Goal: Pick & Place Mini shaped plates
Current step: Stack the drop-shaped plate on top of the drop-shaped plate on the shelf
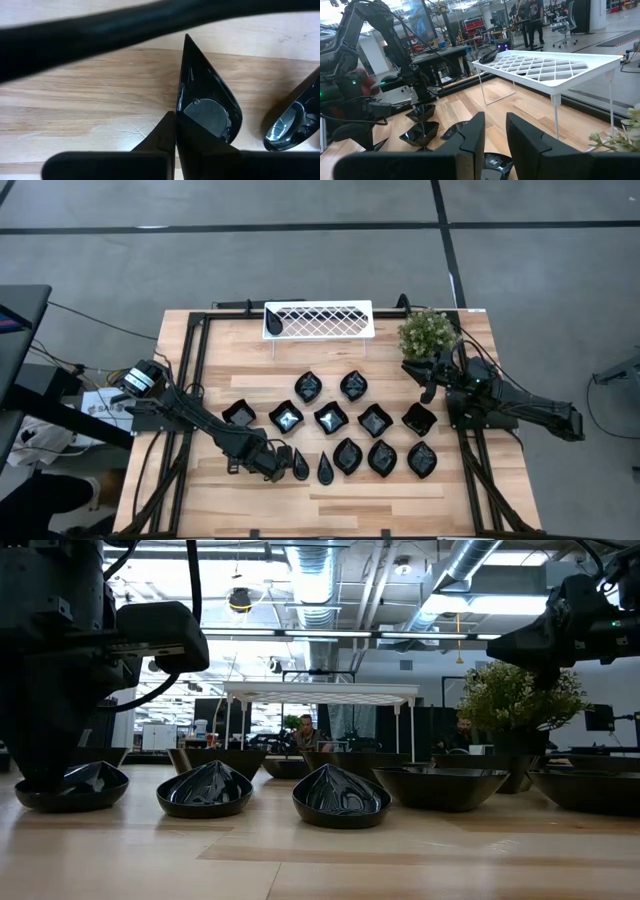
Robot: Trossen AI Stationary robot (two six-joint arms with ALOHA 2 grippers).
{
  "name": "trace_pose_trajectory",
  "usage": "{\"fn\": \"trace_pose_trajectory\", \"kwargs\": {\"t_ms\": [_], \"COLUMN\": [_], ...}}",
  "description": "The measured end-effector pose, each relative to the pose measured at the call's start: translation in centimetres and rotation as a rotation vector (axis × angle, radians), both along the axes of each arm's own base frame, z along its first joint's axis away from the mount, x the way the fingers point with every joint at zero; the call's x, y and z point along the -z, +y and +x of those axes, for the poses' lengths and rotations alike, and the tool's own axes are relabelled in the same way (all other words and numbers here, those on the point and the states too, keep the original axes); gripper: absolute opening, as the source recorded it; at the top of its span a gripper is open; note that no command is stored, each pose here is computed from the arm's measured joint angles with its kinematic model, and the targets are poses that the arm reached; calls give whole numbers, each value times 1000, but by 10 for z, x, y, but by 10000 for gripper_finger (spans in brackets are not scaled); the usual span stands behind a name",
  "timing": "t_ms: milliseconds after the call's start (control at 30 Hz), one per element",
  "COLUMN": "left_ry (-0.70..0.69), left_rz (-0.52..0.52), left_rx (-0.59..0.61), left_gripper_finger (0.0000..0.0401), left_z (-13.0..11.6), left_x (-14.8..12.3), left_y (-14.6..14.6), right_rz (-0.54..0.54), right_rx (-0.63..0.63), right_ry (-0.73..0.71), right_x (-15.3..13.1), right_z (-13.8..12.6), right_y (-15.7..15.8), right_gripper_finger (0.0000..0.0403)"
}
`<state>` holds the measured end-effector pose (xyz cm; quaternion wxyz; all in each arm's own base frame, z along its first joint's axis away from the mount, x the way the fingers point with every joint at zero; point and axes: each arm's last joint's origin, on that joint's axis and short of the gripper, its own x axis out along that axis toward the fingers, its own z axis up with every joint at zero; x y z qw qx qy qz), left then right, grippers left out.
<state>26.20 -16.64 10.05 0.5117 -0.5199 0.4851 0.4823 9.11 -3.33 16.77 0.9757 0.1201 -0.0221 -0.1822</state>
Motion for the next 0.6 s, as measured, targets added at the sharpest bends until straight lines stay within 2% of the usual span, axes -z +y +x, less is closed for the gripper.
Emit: {"fn": "trace_pose_trajectory", "kwargs": {"t_ms": [300,600], "left_ry": [-1,-81], "left_rz": [-15,-9], "left_rx": [45,44], "left_gripper_finger": [5,4], "left_z": [0,-2], "left_x": [-2,-26], "left_y": [-1,2], "right_rz": [0,0], "right_rx": [0,0], "right_ry": [0,0], "right_x": [0,0], "right_z": [0,0], "right_y": [0,0], "right_gripper_finger": [74,74]}}
